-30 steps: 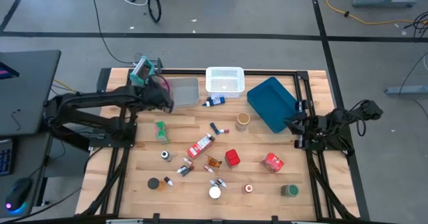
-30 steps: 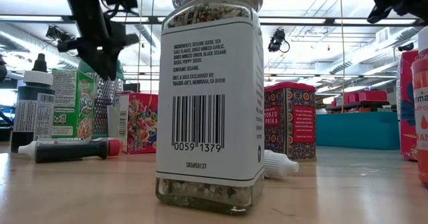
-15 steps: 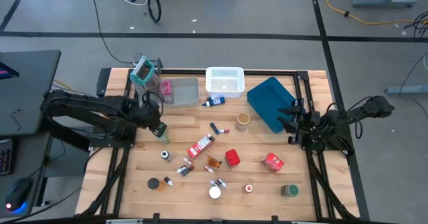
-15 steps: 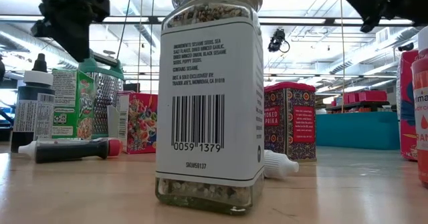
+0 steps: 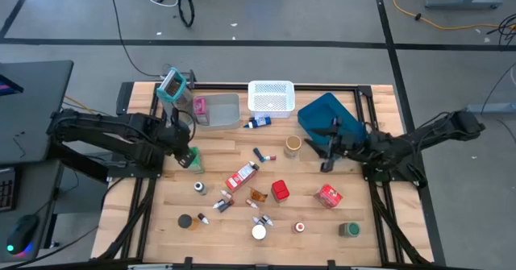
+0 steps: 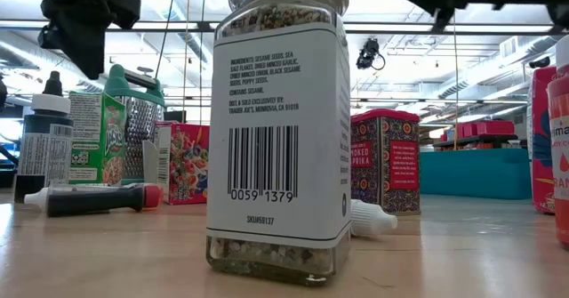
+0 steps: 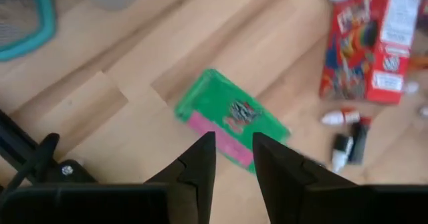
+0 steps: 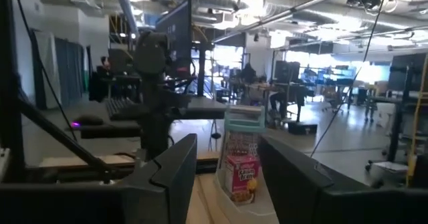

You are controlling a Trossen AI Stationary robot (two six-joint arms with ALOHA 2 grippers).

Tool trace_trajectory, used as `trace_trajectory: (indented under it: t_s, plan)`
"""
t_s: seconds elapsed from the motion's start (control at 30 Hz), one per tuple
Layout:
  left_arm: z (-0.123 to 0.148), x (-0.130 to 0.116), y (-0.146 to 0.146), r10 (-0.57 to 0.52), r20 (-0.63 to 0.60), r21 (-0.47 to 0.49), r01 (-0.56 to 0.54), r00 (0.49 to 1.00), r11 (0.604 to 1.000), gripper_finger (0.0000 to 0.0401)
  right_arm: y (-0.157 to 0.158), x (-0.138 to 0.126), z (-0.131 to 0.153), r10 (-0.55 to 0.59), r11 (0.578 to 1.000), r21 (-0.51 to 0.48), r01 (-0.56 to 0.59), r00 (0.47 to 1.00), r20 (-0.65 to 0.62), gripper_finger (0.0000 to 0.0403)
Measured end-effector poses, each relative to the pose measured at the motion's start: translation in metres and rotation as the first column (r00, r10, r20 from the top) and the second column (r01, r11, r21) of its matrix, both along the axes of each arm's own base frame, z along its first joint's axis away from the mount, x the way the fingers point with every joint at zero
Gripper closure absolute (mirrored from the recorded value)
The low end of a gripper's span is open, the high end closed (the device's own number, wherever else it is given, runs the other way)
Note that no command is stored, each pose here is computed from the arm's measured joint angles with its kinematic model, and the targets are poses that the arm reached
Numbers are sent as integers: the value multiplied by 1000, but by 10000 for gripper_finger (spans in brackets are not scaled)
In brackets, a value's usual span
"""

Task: Pick & Place Kitchen Items
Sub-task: Put the green cereal box into the gray bin

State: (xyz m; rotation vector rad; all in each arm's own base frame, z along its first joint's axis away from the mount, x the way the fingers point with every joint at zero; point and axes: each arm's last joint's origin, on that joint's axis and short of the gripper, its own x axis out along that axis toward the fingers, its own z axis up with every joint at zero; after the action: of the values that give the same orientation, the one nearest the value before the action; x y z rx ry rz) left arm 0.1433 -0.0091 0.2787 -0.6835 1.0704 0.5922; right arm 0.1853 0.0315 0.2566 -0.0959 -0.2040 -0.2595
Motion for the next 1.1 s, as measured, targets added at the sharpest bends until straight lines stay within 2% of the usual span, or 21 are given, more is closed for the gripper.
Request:
trace_trajectory:
  t_s: [0.1, 0.2, 0.47, 0.7, 0.93, 1.0, 1.1]
  plan:
    - [-1, -3, 0, 10, -31, -9, -10, 999, 1000, 271, 0, 9, 4, -24, 998, -59, 23, 999, -22, 230]
    - [-4, -5, 1, 14, -55, 26, -13, 998, 1000, 253, 0, 16, 4, -39, 996, -87, 35, 998, -43, 230]
    - [-20, -4, 1, 114, -63, 6, -114, 991, 993, 211, -4, 22, 0, -65, 994, -96, 58, 995, -70, 230]
    - [-37, -2, 1, 140, -56, -13, -141, 989, 990, 205, -7, 22, 0, -79, 992, -104, 71, 994, -72, 230]
    - [-44, -1, 1, 127, -47, -6, -127, 991, 992, 227, -7, 22, 0, -79, 992, -104, 72, 994, -72, 230]
    - [-44, -1, 1, 126, -46, -3, -126, 991, 992, 251, -7, 22, 0, -79, 992, -103, 72, 994, -72, 230]
    - [-44, 0, 1, 130, -32, 17, -130, 991, 991, 306, -7, 22, 0, -79, 992, -103, 72, 994, -72, 230]
